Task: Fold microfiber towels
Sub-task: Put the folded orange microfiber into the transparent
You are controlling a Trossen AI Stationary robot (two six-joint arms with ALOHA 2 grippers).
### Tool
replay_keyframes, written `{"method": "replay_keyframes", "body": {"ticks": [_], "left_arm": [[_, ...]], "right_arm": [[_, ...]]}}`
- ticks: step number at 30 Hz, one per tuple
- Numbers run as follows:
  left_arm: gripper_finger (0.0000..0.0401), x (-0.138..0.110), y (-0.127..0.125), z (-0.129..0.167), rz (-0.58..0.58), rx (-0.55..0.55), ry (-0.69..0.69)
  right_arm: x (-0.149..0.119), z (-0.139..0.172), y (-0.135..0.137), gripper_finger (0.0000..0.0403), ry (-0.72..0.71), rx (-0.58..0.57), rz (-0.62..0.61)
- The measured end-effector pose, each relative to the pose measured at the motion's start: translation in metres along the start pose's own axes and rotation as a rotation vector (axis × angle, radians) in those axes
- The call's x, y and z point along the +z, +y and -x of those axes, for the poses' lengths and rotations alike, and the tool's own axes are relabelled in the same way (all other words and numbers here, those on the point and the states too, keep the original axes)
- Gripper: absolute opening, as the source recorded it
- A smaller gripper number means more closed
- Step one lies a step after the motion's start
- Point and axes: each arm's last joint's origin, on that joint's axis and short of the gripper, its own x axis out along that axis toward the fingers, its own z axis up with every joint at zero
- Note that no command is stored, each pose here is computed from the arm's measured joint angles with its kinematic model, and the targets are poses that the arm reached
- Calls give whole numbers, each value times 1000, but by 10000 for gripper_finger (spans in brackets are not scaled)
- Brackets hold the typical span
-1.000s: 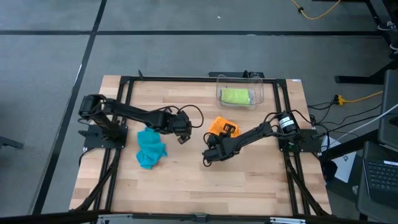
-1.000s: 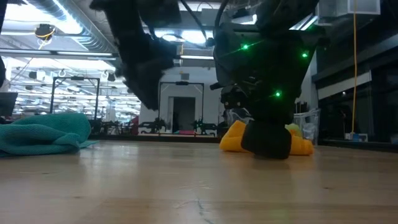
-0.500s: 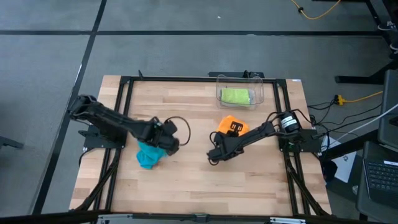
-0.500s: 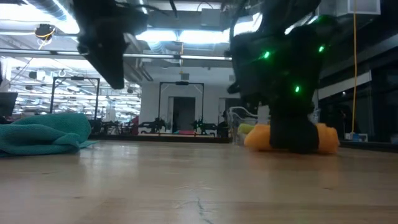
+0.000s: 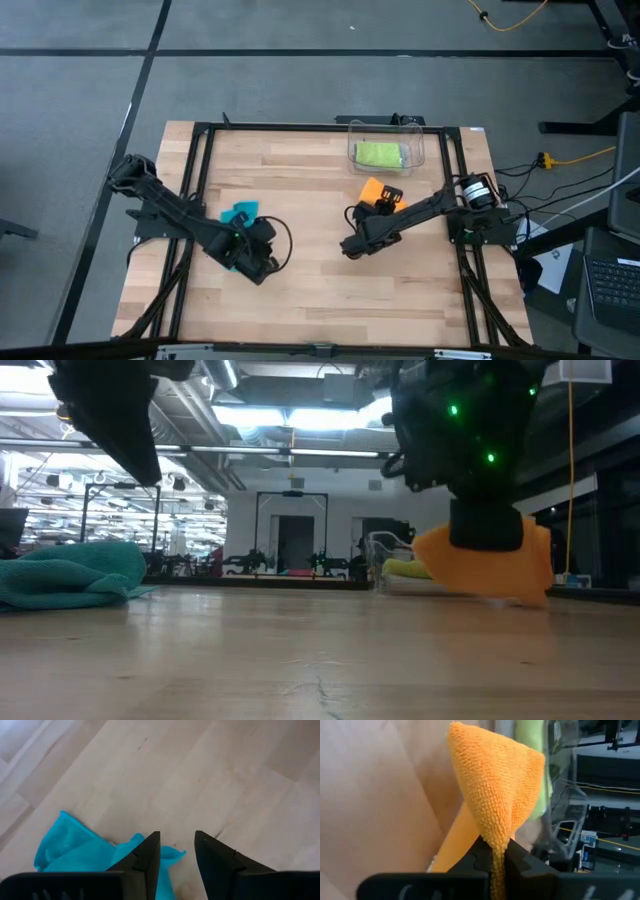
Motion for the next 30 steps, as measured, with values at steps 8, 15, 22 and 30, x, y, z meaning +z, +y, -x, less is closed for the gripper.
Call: {"method": "replay_keyframes", "body": {"ticks": [8,15,22,30], "left_arm": [[114,-10,-5,7,7,-14,-32],[114,-12,-6,9,0,-23,-40],[114,-12,-7,9,2,-25,-47],[114,-11,-7,9,5,-20,-68]], "right_arm": [[15,29,-30,13,-78,-85,17],[35,39,-56,13,-194,-172,65],[41,21,-108,13,-194,-291,61],[41,-25,-158,13,-76,-399,95]]}}
